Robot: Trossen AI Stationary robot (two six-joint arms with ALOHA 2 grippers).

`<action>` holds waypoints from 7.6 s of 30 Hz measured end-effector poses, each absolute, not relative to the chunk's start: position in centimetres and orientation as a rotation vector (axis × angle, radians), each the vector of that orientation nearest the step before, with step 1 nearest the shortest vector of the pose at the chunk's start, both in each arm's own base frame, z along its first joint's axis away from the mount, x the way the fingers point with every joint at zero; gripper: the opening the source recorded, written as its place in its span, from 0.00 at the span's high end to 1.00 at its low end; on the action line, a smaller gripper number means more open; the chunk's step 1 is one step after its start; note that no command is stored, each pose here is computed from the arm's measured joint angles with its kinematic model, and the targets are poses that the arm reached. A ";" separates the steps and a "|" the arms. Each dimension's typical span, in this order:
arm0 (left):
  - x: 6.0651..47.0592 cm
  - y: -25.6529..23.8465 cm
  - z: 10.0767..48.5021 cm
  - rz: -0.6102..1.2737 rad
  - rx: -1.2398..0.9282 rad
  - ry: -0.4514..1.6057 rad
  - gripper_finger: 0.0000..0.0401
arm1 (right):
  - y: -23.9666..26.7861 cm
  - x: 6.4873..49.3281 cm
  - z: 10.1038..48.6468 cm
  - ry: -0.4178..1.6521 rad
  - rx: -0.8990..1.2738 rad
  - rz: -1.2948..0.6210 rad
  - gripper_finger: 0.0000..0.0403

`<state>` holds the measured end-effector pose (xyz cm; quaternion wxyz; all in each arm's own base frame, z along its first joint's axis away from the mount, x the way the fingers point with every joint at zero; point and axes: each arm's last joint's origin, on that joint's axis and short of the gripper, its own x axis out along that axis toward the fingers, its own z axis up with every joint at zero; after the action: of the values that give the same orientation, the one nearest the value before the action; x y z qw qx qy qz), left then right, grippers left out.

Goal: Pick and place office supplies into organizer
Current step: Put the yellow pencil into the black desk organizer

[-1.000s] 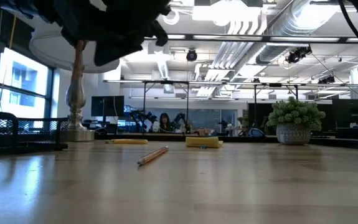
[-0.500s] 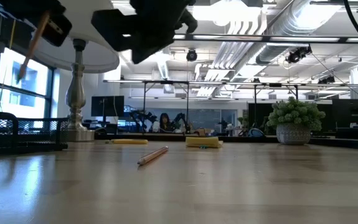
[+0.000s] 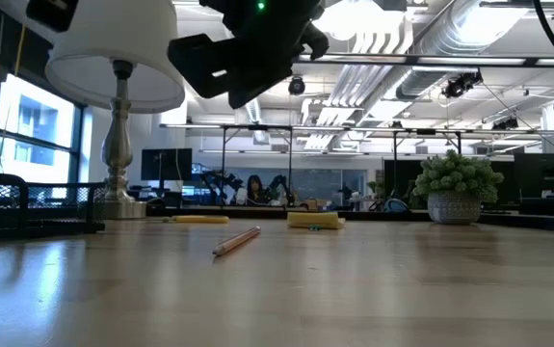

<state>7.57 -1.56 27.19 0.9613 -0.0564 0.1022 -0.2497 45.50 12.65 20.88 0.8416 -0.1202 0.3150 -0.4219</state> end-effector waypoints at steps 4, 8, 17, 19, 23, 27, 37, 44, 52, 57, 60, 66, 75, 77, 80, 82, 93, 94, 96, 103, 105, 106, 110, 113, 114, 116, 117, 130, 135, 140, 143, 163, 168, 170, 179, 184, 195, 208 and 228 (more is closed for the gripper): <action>7.4 -1.6 26.5 -0.507 -0.170 0.296 0.99 | 12.6 45.5 20.9 0.665 -0.254 -0.893 1.00; 7.6 -1.3 26.1 -0.377 -0.194 0.334 0.99 | 12.6 45.5 20.9 0.662 -0.256 -0.895 1.00; 7.7 -1.0 26.0 -0.270 -0.246 0.348 0.99 | 13.0 45.3 20.8 0.671 -0.263 -0.886 1.00; 7.7 -1.0 26.0 -0.261 -0.257 0.348 0.99 | 13.1 45.2 20.8 0.674 -0.268 -0.883 1.00; 7.7 -0.8 26.0 -0.173 -0.285 0.342 0.99 | 13.5 45.0 20.8 0.682 -0.287 -0.879 1.00; 7.8 -0.6 26.0 -0.117 -0.294 0.336 0.99 | 13.7 44.1 20.6 0.694 -0.295 -0.915 1.00; 9.1 -0.1 27.9 0.023 -0.261 0.124 0.99 | 12.6 42.9 22.2 0.723 -0.244 -0.953 0.99; 13.3 -0.2 29.4 0.047 -0.202 0.097 0.99 | 8.1 46.3 22.5 0.847 -0.261 -0.750 0.99; 13.9 -1.8 34.3 -0.095 -0.127 0.249 0.99 | 3.1 46.9 23.0 0.957 -0.314 -0.671 1.00; 12.9 -4.2 34.8 -0.058 -0.178 0.276 0.99 | 0.1 47.4 23.8 0.970 -0.306 -0.559 1.00; 12.3 -6.1 34.3 -0.008 -0.205 0.303 0.99 | -1.6 48.3 24.3 0.915 -0.257 -0.382 1.00; 10.8 -9.7 33.3 0.174 -0.186 0.235 0.99 | -2.9 49.3 25.0 0.792 -0.179 -0.150 1.00; 10.3 -11.2 30.5 0.357 -0.187 0.227 0.99 | -2.6 49.4 25.0 0.776 -0.174 0.046 1.00; 10.4 -11.4 30.0 0.352 -0.199 0.268 0.99 | -2.4 49.2 24.9 0.792 -0.162 0.106 1.00; 10.5 -11.7 29.3 0.355 -0.213 0.310 0.99 | -2.2 49.1 24.8 0.795 -0.150 0.178 1.00; 10.4 -11.5 29.1 0.377 -0.231 0.316 0.99 | -2.1 49.1 24.7 0.796 -0.144 0.190 1.00; 9.2 -10.1 28.1 0.381 -0.247 0.540 0.99 | -1.4 49.0 24.6 0.816 -0.094 0.211 1.00; 9.1 -10.1 28.1 0.370 -0.247 0.565 0.99 | -1.3 49.0 24.6 0.819 -0.086 0.208 1.00; 9.1 -10.2 28.0 0.351 -0.247 0.608 0.99 | -1.0 49.0 24.5 0.825 -0.075 0.208 1.00; 9.4 -10.8 27.5 0.314 -0.265 0.627 0.97 | 0.5 48.9 24.5 0.842 -0.054 0.222 1.00; 9.5 -11.0 27.1 0.303 -0.274 0.624 0.97 | 1.0 48.9 24.4 0.845 -0.051 0.229 1.00; 9.5 -11.0 26.9 0.300 -0.276 0.627 0.97 | 1.3 48.8 24.4 0.852 -0.052 0.231 1.00; 9.7 -11.3 25.9 0.285 -0.301 0.640 0.98 | 2.4 48.6 24.3 0.872 -0.066 0.234 1.00; 9.7 -11.5 25.3 0.277 -0.326 0.646 0.95 | 3.0 48.6 24.3 0.872 -0.082 0.225 1.00; 9.8 -11.6 25.1 0.272 -0.336 0.645 0.94 | 3.1 48.6 24.3 0.873 -0.086 0.220 1.00; 9.8 -11.6 24.8 0.270 -0.342 0.642 0.90 | 3.1 48.6 24.3 0.873 -0.090 0.214 1.00; 9.9 -11.7 24.7 0.267 -0.350 0.639 0.88 | 3.1 48.6 24.3 0.872 -0.089 0.213 1.00; 9.8 -11.5 23.9 0.294 -0.345 0.621 0.64 | 3.0 48.7 24.3 0.871 -0.078 0.206 1.00; 9.6 -10.9 24.2 0.344 -0.293 0.581 0.60 | 2.9 48.6 24.2 0.876 -0.065 0.201 1.00; 9.2 -10.0 26.8 0.414 -0.255 0.480 0.61 | 2.9 48.6 24.2 0.890 -0.028 0.183 1.00; 9.3 -10.0 28.4 0.399 -0.192 0.425 0.62 | 3.0 48.4 24.0 0.915 -0.008 0.162 1.00; 13.5 -14.5 30.1 0.220 -0.071 0.234 0.78 | 11.8 43.7 29.4 0.772 -0.122 -0.382 1.00; 15.8 -14.4 30.7 0.095 -0.021 0.246 0.81 | 13.6 42.9 29.2 0.768 -0.018 -0.409 1.00; 16.6 -14.1 30.8 0.037 0.001 0.253 0.82 | 14.6 42.5 29.2 0.764 0.025 -0.410 1.00; 19.4 -11.7 31.6 -0.203 0.078 0.237 0.90 | 17.0 41.6 27.5 0.759 0.191 -0.520 1.00; 20.5 -9.9 31.7 -0.296 0.103 0.227 0.98 | 17.7 42.2 25.4 0.781 0.260 -0.555 0.97; 20.0 -5.6 30.5 -0.455 0.098 0.143 1.00 | 13.7 43.5 24.0 0.793 0.393 -0.730 0.75; 16.6 -2.7 30.0 -0.471 -0.112 0.060 0.99 | 7.9 45.4 22.4 0.823 0.626 -0.860 0.72; 16.4 -2.7 30.7 -0.471 -0.125 0.033 0.93 | 8.2 47.4 16.2 1.046 0.819 -0.798 0.72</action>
<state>16.44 -2.68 30.69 0.9703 -0.0618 0.0166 -0.2333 47.42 8.24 16.17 0.7145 0.3696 0.4723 -0.3602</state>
